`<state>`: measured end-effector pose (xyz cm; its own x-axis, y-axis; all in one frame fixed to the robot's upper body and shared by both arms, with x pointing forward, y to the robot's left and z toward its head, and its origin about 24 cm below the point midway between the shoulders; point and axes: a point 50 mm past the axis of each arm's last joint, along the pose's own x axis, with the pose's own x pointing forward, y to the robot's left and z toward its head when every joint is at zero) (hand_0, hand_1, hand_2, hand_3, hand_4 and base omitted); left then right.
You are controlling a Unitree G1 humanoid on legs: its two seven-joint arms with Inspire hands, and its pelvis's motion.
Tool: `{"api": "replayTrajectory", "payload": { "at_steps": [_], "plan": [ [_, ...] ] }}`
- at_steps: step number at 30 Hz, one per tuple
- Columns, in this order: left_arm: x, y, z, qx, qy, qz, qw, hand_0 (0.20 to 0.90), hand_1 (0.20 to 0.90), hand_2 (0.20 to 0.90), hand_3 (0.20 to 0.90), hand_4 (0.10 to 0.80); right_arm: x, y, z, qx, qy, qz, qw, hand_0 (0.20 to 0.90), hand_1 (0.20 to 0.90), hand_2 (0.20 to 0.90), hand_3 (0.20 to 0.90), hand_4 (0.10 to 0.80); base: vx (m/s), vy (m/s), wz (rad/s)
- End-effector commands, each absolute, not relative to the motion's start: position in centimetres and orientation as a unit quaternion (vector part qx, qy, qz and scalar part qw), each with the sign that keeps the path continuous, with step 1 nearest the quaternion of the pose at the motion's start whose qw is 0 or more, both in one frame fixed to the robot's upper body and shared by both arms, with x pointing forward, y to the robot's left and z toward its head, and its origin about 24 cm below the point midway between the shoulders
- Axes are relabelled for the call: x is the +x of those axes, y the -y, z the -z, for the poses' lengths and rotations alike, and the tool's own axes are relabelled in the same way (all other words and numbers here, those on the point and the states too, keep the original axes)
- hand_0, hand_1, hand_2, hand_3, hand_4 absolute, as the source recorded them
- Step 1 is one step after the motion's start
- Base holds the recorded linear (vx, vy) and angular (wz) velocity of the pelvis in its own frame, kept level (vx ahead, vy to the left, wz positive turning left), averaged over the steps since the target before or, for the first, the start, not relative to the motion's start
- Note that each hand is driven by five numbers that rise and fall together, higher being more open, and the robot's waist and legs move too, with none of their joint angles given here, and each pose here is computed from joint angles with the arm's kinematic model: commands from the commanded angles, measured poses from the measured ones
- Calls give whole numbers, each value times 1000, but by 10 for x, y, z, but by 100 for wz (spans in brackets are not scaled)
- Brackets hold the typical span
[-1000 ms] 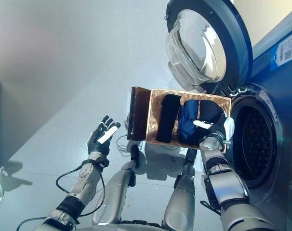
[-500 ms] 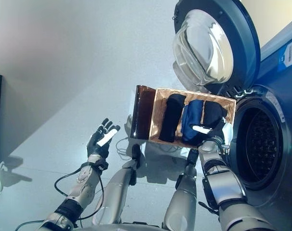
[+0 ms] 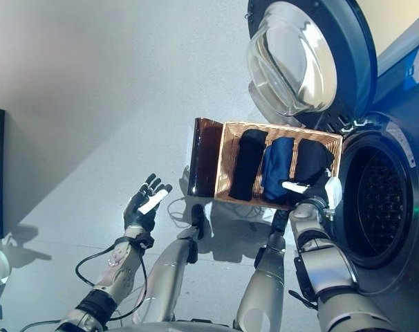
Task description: Pick up the clothes and place them into the washing machine
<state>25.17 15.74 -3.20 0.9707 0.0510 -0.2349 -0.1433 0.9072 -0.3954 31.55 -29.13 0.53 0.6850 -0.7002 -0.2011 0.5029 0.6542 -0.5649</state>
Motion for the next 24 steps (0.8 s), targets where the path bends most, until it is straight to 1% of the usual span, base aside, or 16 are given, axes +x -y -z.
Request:
{"api": "replayTrajectory", "payload": {
  "at_steps": [1, 6, 12, 16, 17, 19, 20, 21, 24],
  "plan": [
    [257, -168, 0, -220, -12, -41, 974, 900, 900, 900, 900, 800, 306, 332, -25, -266, -187, 393, 860, 900, 900, 900, 900, 800, -33, -18, -4],
    [258, -169, -8, -227, 4, -37, 973, 900, 900, 900, 900, 800, 310, 333, -31, -263, -177, 393, 863, 900, 900, 900, 900, 800, -50, -16, 1],
    [251, -172, -13, -252, 17, -28, 967, 900, 900, 900, 900, 800, 305, 335, -25, -252, -195, 395, 862, 900, 900, 900, 900, 800, -15, -23, 8],
    [246, -177, -16, -257, 23, -25, 966, 900, 900, 900, 900, 800, 307, 333, -24, -240, -202, 379, 871, 900, 900, 900, 900, 800, 0, -4, 2],
    [246, -178, -16, -256, 22, -26, 966, 900, 900, 900, 900, 800, 307, 332, -24, -243, -204, 373, 872, 812, 812, 812, 812, 737, 0, 0, 0],
    [245, -177, -14, -254, 17, -24, 967, 900, 900, 900, 900, 800, 307, 332, -21, -259, -215, 363, 869, 496, 496, 496, 496, 512, -8, 2, 2],
    [243, -177, -12, -254, 13, -24, 967, 900, 900, 900, 900, 800, 307, 333, -23, -267, -218, 362, 866, 291, 291, 291, 291, 365, -17, 12, 4],
    [243, -176, -12, -253, 11, -22, 967, 900, 900, 900, 900, 800, 307, 333, -24, -271, -220, 363, 864, 200, 200, 200, 200, 300, -5, 21, 4],
    [240, -176, -10, -252, 6, -17, 967, 900, 900, 900, 900, 800, 305, 336, -23, -279, -231, 369, 856, 200, 200, 200, 200, 300, 3, 20, 5]
  ]
}}
